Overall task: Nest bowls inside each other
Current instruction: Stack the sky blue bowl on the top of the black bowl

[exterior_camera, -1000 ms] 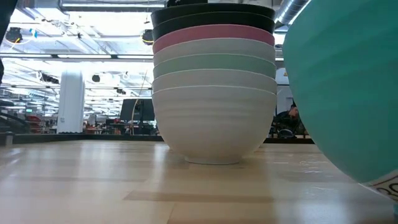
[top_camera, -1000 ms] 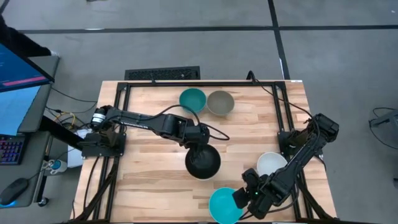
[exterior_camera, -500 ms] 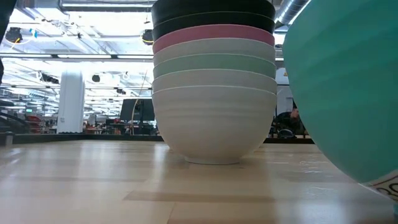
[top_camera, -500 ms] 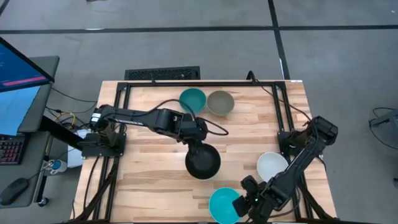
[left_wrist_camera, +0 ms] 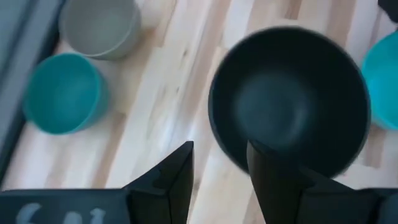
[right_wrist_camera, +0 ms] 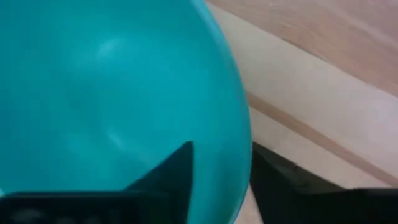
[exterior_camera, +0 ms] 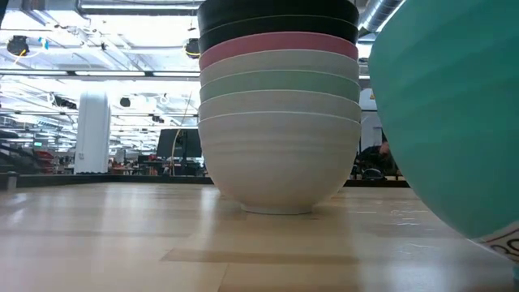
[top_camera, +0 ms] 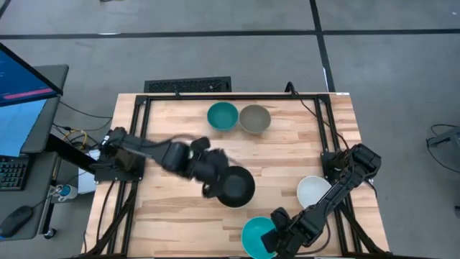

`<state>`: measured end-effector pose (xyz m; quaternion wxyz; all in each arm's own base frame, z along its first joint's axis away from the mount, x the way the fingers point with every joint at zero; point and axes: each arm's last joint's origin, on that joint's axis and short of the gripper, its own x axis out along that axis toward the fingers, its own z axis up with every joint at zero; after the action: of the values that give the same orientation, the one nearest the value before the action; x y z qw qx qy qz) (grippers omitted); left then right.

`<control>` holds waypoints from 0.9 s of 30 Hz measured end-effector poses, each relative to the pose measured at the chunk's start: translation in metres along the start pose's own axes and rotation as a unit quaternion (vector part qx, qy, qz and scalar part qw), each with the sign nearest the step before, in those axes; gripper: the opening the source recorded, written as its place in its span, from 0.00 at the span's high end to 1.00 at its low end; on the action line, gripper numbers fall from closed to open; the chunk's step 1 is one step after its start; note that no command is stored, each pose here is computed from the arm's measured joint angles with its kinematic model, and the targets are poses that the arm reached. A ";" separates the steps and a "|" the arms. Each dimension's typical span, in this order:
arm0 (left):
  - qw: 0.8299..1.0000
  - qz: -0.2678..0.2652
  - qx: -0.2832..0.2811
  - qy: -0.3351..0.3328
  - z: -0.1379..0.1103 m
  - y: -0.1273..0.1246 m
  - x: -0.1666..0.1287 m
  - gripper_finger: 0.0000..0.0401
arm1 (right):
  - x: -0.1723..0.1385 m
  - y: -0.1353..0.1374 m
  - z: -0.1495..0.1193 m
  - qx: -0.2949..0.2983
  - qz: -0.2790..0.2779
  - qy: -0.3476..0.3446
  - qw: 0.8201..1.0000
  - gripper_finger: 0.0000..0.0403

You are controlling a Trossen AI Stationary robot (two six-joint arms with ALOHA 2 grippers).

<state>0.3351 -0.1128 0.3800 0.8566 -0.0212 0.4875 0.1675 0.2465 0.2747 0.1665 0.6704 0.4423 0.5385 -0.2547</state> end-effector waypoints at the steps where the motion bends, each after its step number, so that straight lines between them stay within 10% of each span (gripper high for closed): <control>1: 1.000 0.011 0.005 -0.006 -0.005 -0.006 -0.004 0.65 | 0.000 0.000 0.001 -0.002 -0.001 0.000 1.000 0.64; 7: 0.999 0.026 0.016 -0.026 -0.041 -0.042 -0.033 0.65 | -0.011 0.004 0.015 -0.008 0.010 -0.006 1.000 0.96; 19: 0.999 0.044 0.005 -0.012 -0.099 -0.080 -0.027 0.67 | -0.116 0.008 0.042 0.002 0.125 -0.084 0.989 0.96; 27: 0.997 -0.018 -0.024 -0.066 -0.133 -0.110 -0.006 0.81 | -0.161 0.013 0.101 -0.033 0.098 -0.178 0.979 0.95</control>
<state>0.2567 -0.2449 0.3012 0.8892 -0.0389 0.4250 0.1646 0.2604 0.1711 0.3259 0.7916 0.4182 0.3729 -0.2438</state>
